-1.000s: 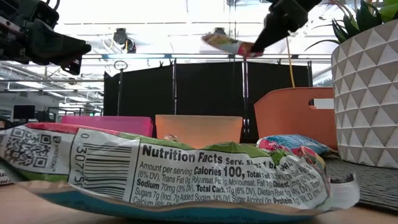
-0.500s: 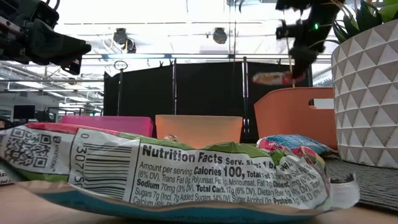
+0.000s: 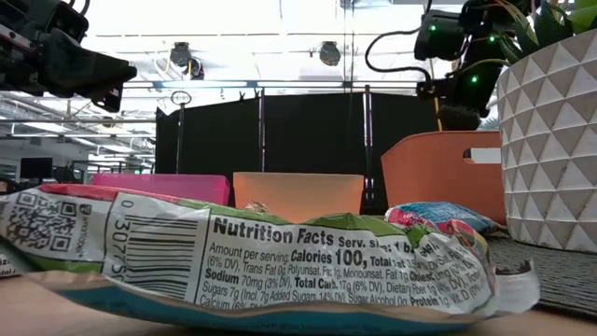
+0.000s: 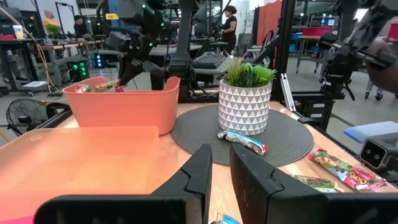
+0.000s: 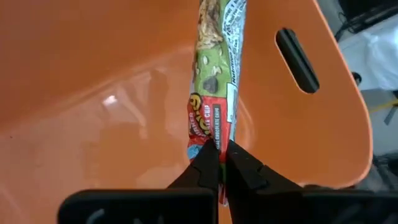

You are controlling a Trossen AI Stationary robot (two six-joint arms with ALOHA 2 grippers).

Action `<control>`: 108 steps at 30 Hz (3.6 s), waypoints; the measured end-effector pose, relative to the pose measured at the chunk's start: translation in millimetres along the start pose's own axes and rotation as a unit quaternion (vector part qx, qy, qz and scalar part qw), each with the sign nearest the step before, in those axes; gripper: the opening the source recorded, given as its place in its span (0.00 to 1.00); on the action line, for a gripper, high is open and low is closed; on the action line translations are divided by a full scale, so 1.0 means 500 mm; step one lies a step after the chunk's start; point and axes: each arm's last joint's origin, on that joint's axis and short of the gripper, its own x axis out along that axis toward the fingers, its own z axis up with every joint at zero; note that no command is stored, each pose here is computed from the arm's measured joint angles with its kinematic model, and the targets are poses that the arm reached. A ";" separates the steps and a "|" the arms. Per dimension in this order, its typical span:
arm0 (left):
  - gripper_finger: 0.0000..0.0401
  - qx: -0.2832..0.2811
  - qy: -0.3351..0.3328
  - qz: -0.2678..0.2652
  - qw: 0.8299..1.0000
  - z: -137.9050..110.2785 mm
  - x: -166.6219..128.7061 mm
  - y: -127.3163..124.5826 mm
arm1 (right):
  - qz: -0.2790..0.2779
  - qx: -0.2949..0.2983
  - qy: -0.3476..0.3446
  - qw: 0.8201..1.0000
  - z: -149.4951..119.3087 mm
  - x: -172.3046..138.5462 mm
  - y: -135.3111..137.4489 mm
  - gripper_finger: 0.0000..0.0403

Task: Pick and place Granola Bars by type
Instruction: Put the top red granola bar into the right orange bin

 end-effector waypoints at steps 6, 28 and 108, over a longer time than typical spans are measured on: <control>0.16 0.000 0.000 0.000 1.000 0.000 0.000 0.000 | -0.007 0.012 -0.017 1.000 -0.020 -0.034 -0.024 0.00; 0.16 0.000 0.000 0.000 1.000 0.000 0.000 0.000 | 0.005 0.104 -0.240 0.965 -0.143 -0.162 -0.099 0.00; 0.16 0.000 0.000 0.000 1.000 0.000 0.000 0.000 | 0.156 0.085 -0.039 0.983 -0.048 0.019 0.001 0.20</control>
